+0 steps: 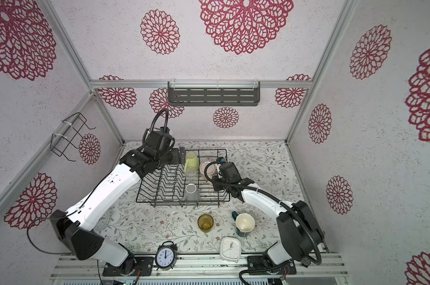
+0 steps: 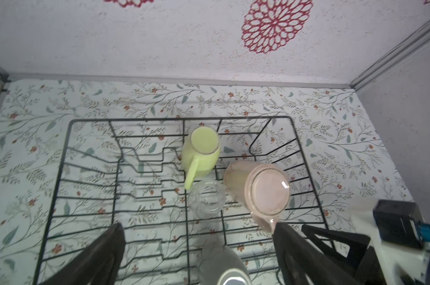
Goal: Load cups into a dish rack
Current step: Pick up the cup from the dish rack.
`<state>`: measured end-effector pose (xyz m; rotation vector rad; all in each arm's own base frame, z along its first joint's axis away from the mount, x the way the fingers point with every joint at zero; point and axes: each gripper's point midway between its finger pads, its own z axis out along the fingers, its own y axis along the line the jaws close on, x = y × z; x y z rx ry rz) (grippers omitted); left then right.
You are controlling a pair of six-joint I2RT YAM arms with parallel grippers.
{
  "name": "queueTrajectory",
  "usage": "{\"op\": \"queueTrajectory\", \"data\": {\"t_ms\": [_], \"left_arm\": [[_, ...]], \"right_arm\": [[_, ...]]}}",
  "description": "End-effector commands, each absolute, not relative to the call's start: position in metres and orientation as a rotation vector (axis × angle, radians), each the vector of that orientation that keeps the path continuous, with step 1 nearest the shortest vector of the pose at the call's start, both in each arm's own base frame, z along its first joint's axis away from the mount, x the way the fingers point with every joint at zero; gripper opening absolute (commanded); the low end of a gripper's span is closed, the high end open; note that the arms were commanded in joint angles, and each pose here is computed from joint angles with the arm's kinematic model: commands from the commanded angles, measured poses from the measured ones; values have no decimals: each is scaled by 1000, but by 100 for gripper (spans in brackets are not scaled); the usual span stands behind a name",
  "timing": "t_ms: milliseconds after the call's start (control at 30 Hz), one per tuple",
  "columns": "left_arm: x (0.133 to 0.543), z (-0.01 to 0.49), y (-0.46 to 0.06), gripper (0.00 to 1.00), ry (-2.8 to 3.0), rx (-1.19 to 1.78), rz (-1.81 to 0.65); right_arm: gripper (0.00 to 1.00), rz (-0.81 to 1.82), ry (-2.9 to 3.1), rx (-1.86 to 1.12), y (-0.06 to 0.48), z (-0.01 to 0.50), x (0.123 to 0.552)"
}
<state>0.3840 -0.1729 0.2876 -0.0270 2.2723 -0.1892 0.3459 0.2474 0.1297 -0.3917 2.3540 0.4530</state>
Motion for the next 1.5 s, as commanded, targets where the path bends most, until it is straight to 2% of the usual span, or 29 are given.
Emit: {"op": "queueTrajectory", "data": {"t_ms": [0, 433, 733, 967, 1067, 1200, 1467], "left_arm": [[370, 282, -149, 97, 2248, -134, -226], [306, 261, -90, 97, 2200, -308, -259], [289, 263, -74, 97, 2167, -343, -238], [289, 260, -75, 97, 2173, -337, -248], [291, 259, -76, 97, 2180, -329, -245], [293, 256, -81, 97, 2195, -309, -262], [297, 257, -85, 97, 2208, -287, -260]], "right_arm": [[44, 406, 2318, -446, 252, 141, 354], [46, 385, 2313, -504, 270, 132, 371], [46, 388, 2287, -590, 282, 126, 375], [40, 296, 2298, -582, 278, 117, 389], [35, 268, 2290, -584, 277, 119, 393], [15, 242, 2277, -582, 275, 124, 396], [0, 160, 2277, -532, 266, 136, 409]]}}
